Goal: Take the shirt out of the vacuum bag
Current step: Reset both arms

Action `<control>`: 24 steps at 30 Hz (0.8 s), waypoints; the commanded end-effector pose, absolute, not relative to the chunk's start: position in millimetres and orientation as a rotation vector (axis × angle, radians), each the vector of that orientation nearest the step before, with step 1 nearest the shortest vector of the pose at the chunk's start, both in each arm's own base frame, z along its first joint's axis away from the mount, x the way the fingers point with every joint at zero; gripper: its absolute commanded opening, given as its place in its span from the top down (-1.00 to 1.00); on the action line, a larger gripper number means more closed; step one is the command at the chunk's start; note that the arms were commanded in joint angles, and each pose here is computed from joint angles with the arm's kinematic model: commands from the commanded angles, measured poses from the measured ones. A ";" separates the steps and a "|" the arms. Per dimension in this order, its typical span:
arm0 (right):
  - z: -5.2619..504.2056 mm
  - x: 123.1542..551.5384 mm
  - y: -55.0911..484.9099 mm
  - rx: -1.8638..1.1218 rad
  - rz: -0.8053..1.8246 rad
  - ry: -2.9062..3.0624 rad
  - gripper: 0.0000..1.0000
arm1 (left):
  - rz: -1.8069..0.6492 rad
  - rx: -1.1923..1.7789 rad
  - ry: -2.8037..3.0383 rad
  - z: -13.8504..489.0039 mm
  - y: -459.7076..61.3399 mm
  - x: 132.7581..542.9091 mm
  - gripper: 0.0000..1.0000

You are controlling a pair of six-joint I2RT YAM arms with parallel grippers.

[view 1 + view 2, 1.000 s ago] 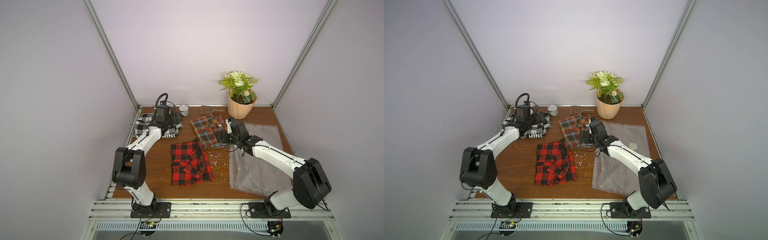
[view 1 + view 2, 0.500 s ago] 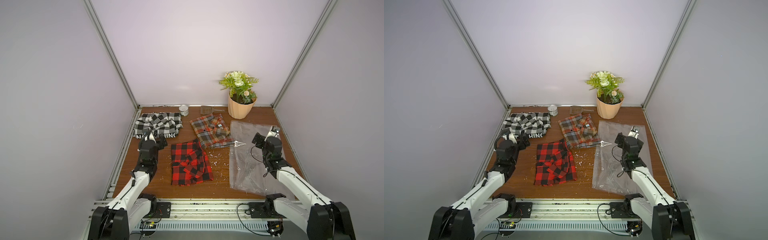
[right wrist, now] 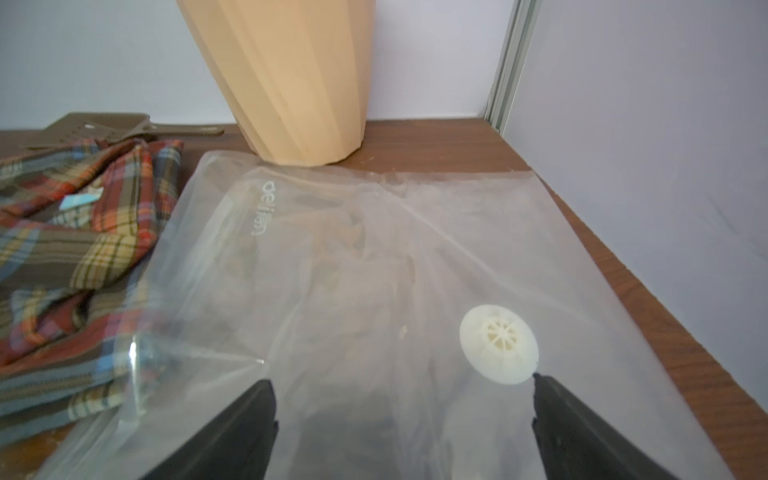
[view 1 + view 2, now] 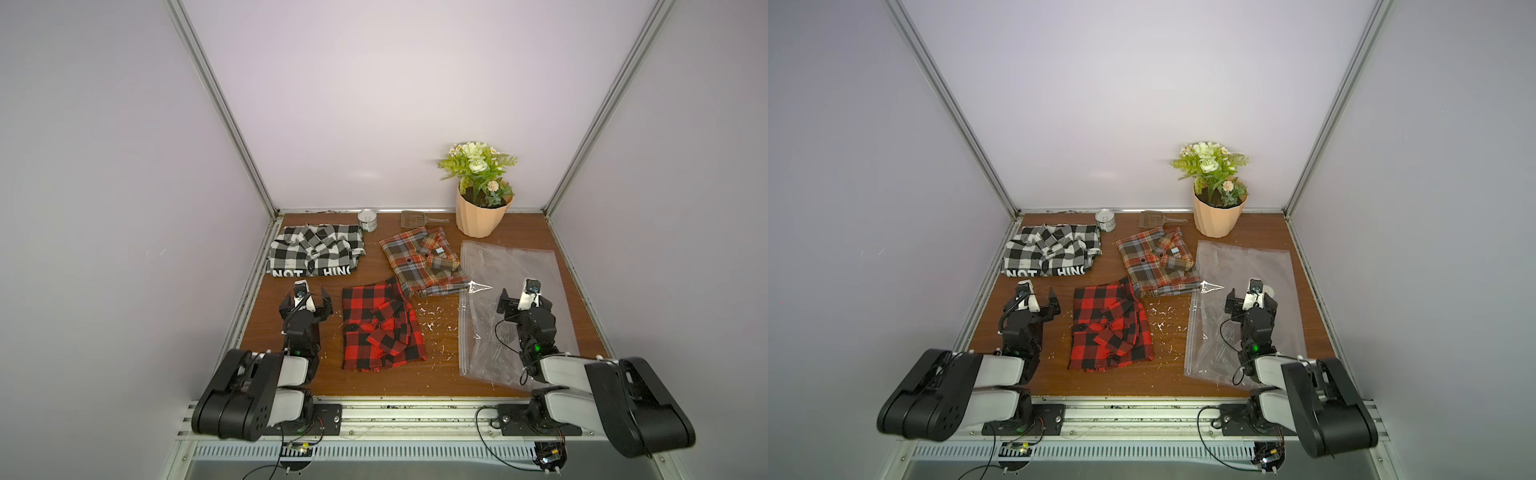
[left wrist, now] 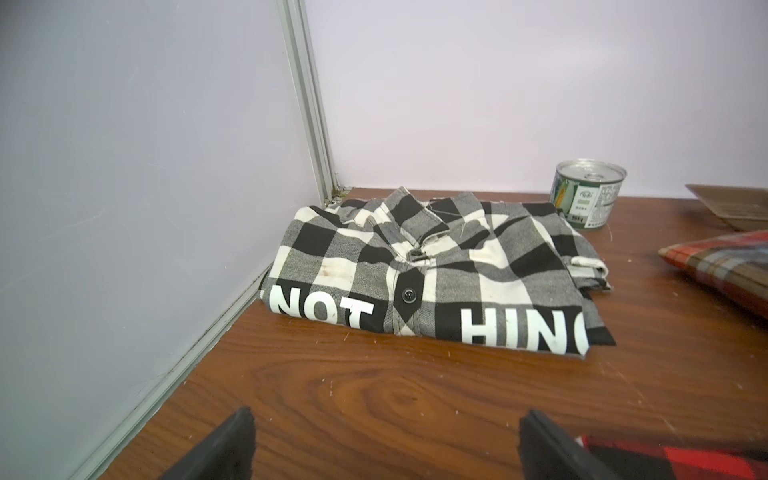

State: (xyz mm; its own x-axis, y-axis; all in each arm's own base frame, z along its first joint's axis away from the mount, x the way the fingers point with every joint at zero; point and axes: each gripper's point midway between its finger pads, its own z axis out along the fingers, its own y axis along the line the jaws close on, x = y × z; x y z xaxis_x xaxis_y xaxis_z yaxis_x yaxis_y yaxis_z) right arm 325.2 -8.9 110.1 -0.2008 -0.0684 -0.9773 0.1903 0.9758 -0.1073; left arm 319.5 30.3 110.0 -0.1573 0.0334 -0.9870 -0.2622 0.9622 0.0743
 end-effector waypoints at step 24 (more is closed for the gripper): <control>128.2 363.5 -24.6 0.211 -0.186 1.655 -0.99 | 0.243 -0.205 1.639 128.8 38.5 360.1 -0.99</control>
